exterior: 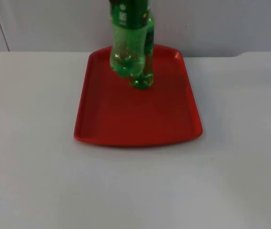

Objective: Place the bottle upright on the tray.

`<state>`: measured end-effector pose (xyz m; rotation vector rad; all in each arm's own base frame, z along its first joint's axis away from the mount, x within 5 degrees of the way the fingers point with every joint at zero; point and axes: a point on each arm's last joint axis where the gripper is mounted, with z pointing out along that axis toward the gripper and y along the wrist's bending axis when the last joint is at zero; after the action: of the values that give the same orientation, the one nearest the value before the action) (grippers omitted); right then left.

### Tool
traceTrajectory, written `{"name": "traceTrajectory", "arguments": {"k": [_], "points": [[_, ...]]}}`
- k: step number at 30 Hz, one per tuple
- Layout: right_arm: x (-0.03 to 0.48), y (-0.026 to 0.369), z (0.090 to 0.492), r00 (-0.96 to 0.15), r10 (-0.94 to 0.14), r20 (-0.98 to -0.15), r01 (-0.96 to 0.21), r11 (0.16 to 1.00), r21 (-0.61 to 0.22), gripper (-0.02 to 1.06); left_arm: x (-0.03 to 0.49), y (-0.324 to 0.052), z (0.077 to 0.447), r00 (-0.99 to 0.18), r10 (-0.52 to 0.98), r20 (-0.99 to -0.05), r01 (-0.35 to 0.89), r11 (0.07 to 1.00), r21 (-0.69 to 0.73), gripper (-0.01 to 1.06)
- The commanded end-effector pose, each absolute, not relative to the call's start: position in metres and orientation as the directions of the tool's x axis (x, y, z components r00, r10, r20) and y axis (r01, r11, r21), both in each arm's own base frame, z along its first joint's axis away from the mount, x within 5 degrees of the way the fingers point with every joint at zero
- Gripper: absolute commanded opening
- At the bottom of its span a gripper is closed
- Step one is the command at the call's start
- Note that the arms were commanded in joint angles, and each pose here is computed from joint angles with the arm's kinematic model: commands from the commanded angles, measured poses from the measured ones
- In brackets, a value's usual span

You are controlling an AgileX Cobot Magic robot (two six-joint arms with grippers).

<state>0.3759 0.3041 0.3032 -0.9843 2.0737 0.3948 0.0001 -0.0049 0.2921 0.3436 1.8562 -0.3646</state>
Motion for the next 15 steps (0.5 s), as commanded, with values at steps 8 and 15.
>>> {"name": "traceTrajectory", "arguments": {"k": [8, 15], "points": [[0.379, 0.308, 0.257, -0.323, -0.457, -0.829, -0.722, 0.685, -0.096, 0.00, 0.000, -0.005, 0.291, -0.298, 0.048, -0.953, 0.404, 0.911, -0.081, 0.91], [0.387, 0.314, 0.220, -0.359, -0.475, -0.803, -0.719, 0.689, -0.086, 0.00, 0.000, -0.005, 0.291, -0.298, 0.048, -0.953, 0.404, 0.911, -0.081, 0.91]]}}
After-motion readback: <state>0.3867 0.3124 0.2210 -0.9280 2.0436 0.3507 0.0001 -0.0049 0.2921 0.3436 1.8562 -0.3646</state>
